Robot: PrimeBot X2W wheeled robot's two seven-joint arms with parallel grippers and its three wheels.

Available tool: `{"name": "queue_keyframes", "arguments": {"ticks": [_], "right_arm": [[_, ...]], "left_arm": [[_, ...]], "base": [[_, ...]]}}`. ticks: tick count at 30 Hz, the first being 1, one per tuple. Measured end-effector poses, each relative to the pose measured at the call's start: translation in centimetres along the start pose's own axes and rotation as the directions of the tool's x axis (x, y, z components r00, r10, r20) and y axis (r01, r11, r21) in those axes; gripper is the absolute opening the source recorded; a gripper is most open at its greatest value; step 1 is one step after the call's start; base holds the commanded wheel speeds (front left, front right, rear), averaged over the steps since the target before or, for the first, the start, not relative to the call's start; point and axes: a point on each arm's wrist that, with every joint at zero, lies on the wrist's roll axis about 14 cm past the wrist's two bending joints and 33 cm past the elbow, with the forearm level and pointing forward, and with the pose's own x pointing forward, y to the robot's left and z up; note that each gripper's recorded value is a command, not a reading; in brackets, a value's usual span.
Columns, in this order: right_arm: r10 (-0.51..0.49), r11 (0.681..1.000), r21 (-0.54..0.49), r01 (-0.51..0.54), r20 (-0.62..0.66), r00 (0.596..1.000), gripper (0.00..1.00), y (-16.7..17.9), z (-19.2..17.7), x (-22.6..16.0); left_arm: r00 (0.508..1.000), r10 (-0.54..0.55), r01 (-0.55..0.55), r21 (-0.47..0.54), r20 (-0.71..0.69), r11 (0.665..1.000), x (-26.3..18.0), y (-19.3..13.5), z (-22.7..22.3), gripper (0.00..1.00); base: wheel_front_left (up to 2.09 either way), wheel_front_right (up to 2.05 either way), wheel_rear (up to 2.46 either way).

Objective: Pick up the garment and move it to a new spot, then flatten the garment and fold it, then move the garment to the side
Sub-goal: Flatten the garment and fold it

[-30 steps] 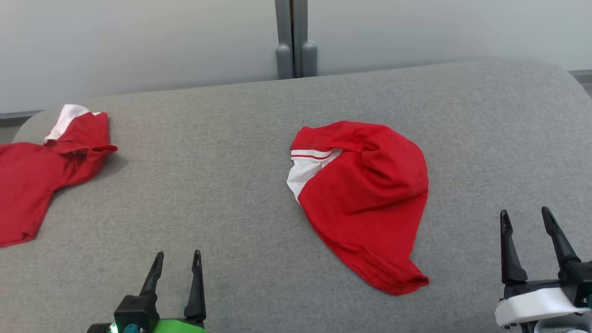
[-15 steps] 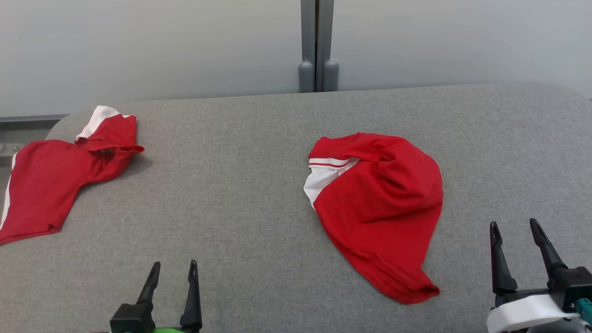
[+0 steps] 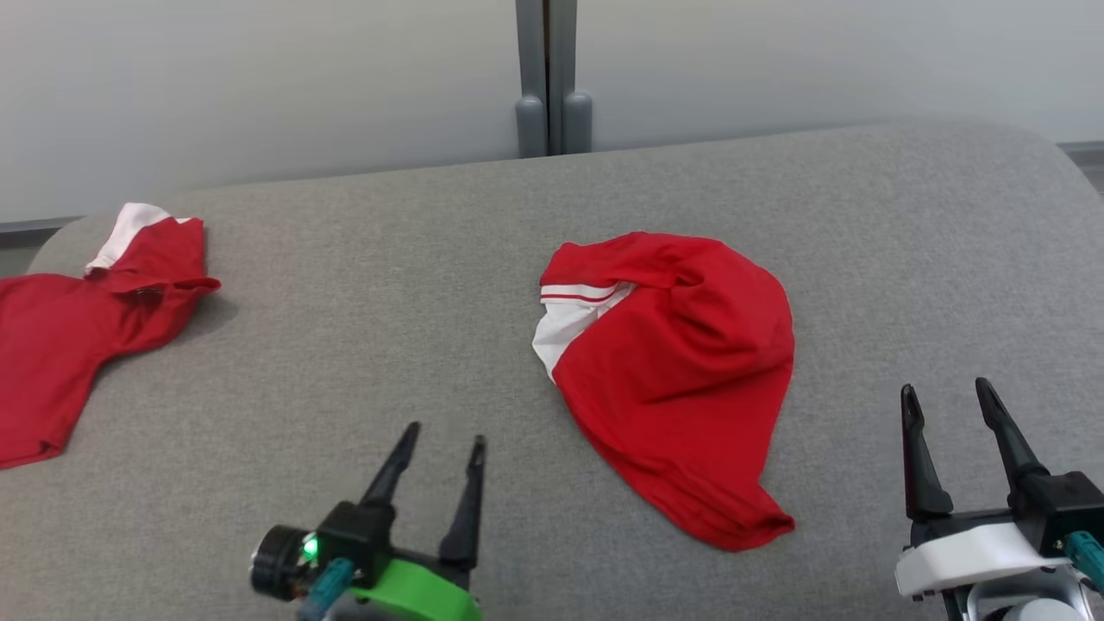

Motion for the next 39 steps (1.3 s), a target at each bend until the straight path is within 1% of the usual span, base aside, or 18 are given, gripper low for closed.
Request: {"name": "queue_keyframes", "arguments": {"ticks": [3,6,9,12,14,15,19,24,26,28,29,30,31,33,34,36,39], "right_arm": [[-0.025,1.0,-0.002,0.025,0.012,1.0,1.0,-0.8,0.4,0.3],[-0.052,0.999,-0.005,0.052,0.01,0.999,1.0,-1.7,0.3,0.2],[-0.085,0.996,-0.004,0.085,0.008,0.996,1.0,-2.7,0.3,0.0],[-0.132,0.991,-0.005,0.132,-0.005,0.991,1.0,-4.0,0.0,-0.7],[-0.158,0.987,-0.01,0.158,-0.015,0.987,1.0,-4.8,-0.2,-1.3],[-0.174,0.985,-0.011,0.174,-0.018,0.985,1.0,-5.3,-0.2,-1.5],[-0.227,0.974,-0.018,0.227,-0.031,0.973,1.0,-6.8,-0.4,-2.4],[-0.274,0.962,-0.029,0.273,-0.052,0.96,1.0,-8.0,-0.8,-3.6],[-0.288,0.958,-0.034,0.286,-0.059,0.956,1.0,-8.3,-0.9,-4.0],[-0.298,0.955,-0.036,0.296,-0.064,0.953,1.0,-8.6,-1.0,-4.3],[-0.301,0.953,-0.036,0.3,-0.064,0.951,1.0,-8.7,-1.0,-4.4],[-0.303,0.953,-0.036,0.301,-0.064,0.951,1.0,-8.7,-1.0,-4.4],[-0.302,0.953,-0.033,0.301,-0.065,0.951,1.0,-8.7,-1.0,-4.4],[-0.299,0.954,-0.029,0.298,-0.067,0.952,1.0,-8.6,-1.1,-4.4],[-0.297,0.955,-0.027,0.296,-0.068,0.952,1.0,-8.5,-1.1,-4.3],[-0.299,0.954,-0.025,0.298,-0.065,0.952,1.0,-8.6,-1.1,-4.2],[-0.301,0.954,-0.016,0.301,-0.065,0.951,1.0,-8.6,-1.2,-4.2]], "left_arm": [[0.987,-0.159,0.159,-0.004,-0.029,0.987,1.9,-4.3,-0.8,1.0],[0.949,-0.305,0.305,-0.015,-0.075,0.952,3.2,-8.4,-1.9,1.0],[0.888,-0.434,0.434,-0.037,-0.151,0.9,3.7,-12.2,-3.6,1.0],[0.8,-0.56,0.562,-0.06,-0.217,0.825,3.5,-16.1,-5.1,1.0],[0.744,-0.613,0.619,-0.07,-0.265,0.782,3.0,-17.9,-6.3,1.0],[0.714,-0.635,0.647,-0.07,-0.295,0.759,2.7,-18.6,-7.2,1.0],[0.625,-0.683,0.712,-0.083,-0.378,0.697,1.9,-20.3,-9.7,1.0],[0.582,-0.683,0.734,-0.075,-0.442,0.675,1.9,-20.9,-11.7,1.0],[0.581,-0.666,0.734,-0.052,-0.467,0.677,2.2,-20.7,-12.5,1.0],[0.574,-0.655,0.741,-0.029,-0.492,0.671,2.3,-20.5,-13.2,1.0],[0.566,-0.645,0.745,-0.016,-0.513,0.667,2.3,-20.3,-13.7,0.76],[0.561,-0.636,0.748,-0.004,-0.531,0.663,2.2,-20.0,-14.1,0.16],[0.558,-0.627,0.749,0.005,-0.544,0.662,2.2,-19.7,-14.4,0.0],[0.564,-0.624,0.746,0.011,-0.541,0.666,2.6,-19.5,-14.4,0.0],[0.578,-0.623,0.733,-0.001,-0.527,0.681,3.0,-19.4,-14.1,0.0],[0.62,-0.629,0.701,-0.03,-0.469,0.713,3.8,-19.6,-12.9,0.0],[0.687,-0.643,0.663,-0.071,-0.338,0.745,6.0,-20.4,-9.3,0.0]], "base": [[0.0,0.0,0.0],[0.0,0.0,0.0],[0.0,0.0,0.0],[0.0,0.0,0.0],[0.0,0.0,0.0],[0.0,0.0,0.0],[0.0,0.0,0.0],[0.0,0.0,0.0],[0.0,0.0,0.0],[0.0,0.0,0.0],[0.0,0.0,0.0],[0.0,0.0,0.0],[0.0,0.0,0.0],[0.0,0.0,0.0],[0.0,0.0,0.0],[0.0,0.0,0.0],[0.0,0.0,0.0]]}}
